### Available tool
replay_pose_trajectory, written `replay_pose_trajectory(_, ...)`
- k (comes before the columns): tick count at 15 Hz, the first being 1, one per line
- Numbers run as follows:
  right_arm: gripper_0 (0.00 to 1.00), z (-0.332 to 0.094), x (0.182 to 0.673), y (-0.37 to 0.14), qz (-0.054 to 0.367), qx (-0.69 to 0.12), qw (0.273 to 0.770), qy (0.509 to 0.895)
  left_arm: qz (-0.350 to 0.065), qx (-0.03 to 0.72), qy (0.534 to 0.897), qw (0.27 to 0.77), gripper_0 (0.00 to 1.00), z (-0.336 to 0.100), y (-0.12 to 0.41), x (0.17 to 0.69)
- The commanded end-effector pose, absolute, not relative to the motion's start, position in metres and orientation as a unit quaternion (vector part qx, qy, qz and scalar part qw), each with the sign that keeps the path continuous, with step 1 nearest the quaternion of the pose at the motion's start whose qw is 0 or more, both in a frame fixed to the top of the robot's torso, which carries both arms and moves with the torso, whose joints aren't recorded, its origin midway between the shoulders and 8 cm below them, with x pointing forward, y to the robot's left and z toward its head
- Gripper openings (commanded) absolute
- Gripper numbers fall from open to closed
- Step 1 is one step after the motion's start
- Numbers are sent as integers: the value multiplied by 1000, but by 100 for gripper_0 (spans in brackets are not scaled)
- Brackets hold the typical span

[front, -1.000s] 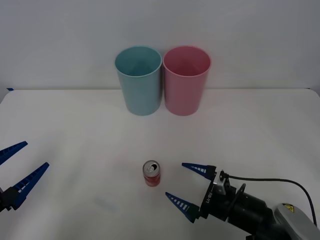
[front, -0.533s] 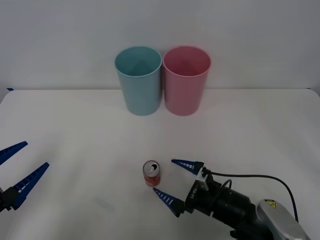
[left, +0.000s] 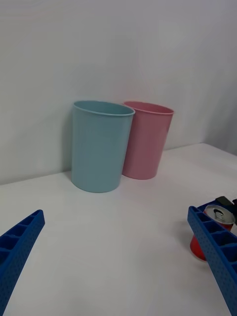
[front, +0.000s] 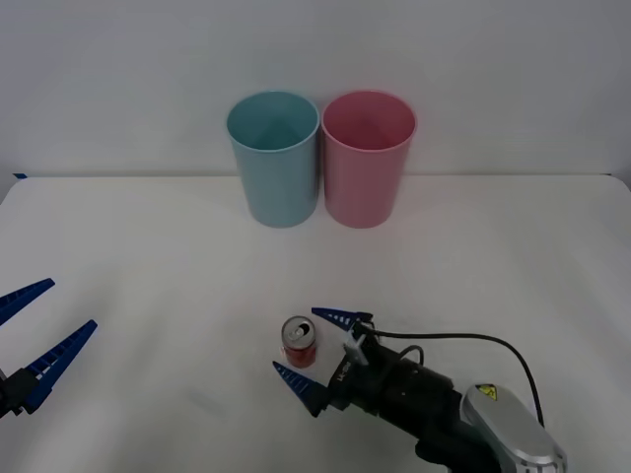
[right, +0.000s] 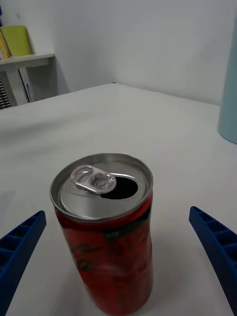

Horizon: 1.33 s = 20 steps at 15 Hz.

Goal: Grasp the object on the table and drop it into the matching bin: aluminum can to the light blue bin, PET bottle to the pink bin.

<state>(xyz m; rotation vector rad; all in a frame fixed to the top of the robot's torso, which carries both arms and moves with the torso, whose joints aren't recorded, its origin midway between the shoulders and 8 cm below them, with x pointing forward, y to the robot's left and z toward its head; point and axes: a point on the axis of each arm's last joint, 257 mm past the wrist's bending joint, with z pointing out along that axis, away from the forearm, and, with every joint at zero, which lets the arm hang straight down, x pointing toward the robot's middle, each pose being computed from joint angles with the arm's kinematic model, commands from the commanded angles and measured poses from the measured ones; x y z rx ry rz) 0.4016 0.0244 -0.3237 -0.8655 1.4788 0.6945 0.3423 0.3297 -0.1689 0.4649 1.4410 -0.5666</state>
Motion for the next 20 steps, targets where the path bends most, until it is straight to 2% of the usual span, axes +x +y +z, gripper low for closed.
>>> replay_pose_trajectory(1, 100, -324, 406, 34, 290, -377, 601, 642, -253, 208, 645, 691, 100, -169, 330, 342)
replay_pose_trajectory(9, 100, -326, 408, 36, 285, -377, 600, 645, -253, 208, 645, 691, 100, -169, 330, 342)
replay_pose_trajectory(10, 82, -326, 408, 36, 284, -377, 601, 645, -253, 208, 645, 691, 100, -169, 330, 342)
replay_pose_trajectory(11, 30, -326, 408, 36, 286, -375, 600, 646, -253, 208, 645, 691, 100, -169, 330, 342)
replay_pose_trajectory(12, 1, -325, 409, 36, 286, -374, 601, 646, -253, 208, 645, 691, 100, -169, 330, 342)
replay_pose_trajectory(20, 0, -322, 411, 37, 287, -376, 602, 643, -253, 208, 645, 691, 100, -169, 330, 342)
